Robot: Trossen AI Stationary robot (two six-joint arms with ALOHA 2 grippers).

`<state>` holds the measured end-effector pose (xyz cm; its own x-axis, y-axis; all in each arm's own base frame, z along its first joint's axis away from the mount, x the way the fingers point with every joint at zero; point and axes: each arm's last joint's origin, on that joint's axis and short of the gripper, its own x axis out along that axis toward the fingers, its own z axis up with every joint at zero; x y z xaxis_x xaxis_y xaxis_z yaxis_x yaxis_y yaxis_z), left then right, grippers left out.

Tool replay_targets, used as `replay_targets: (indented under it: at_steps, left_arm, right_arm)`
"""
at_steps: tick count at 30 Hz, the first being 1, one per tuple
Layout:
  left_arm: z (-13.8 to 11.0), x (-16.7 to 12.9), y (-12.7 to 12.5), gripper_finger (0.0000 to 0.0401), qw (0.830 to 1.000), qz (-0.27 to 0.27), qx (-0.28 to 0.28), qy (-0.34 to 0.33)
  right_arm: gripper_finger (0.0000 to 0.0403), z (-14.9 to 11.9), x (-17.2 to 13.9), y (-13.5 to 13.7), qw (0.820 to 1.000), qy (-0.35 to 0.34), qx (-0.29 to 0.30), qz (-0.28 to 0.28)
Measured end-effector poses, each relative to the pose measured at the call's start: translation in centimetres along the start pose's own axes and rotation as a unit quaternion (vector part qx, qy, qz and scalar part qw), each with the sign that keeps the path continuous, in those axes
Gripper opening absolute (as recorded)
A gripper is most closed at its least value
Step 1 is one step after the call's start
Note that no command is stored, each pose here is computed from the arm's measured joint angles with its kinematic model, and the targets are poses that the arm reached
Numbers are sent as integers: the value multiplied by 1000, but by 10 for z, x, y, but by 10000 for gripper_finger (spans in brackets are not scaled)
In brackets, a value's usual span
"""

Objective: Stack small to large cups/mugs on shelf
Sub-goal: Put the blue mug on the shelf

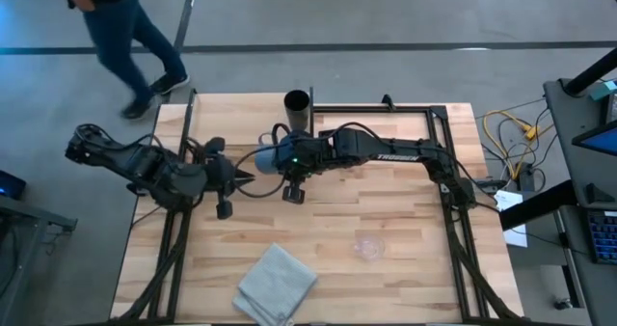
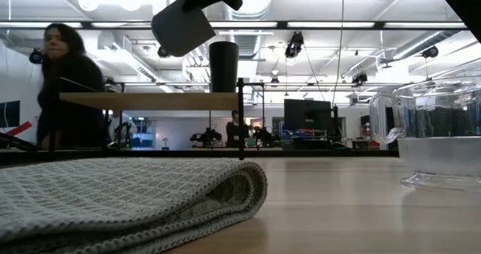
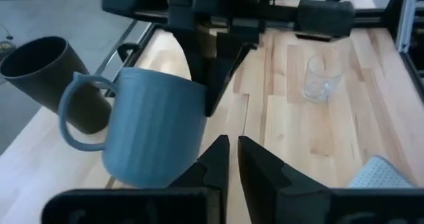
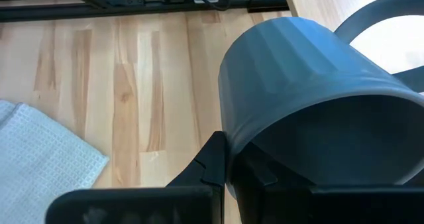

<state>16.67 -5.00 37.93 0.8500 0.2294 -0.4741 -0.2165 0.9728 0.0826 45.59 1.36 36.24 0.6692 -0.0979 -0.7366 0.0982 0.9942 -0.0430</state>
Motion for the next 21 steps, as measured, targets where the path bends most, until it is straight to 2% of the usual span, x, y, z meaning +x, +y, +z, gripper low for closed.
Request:
replay_targets:
  at_steps: [10,15,18,21]
  left_arm:
    - [-6,-22,17,19,1000,9,-2,-9]
    - [-6,-33,24,19,999,14,28,-28]
    - [-6,-36,28,19,998,45,5,-40]
    - [-7,-40,31,19,998,48,-2,-47]
  right_arm:
    - [9,0,-1,5,1000,0,12,4]
    - [9,-1,-1,9,1000,0,7,7]
    - [9,-1,-1,11,1000,-1,4,8]
    - [9,-1,-2,14,1000,-1,1,11]
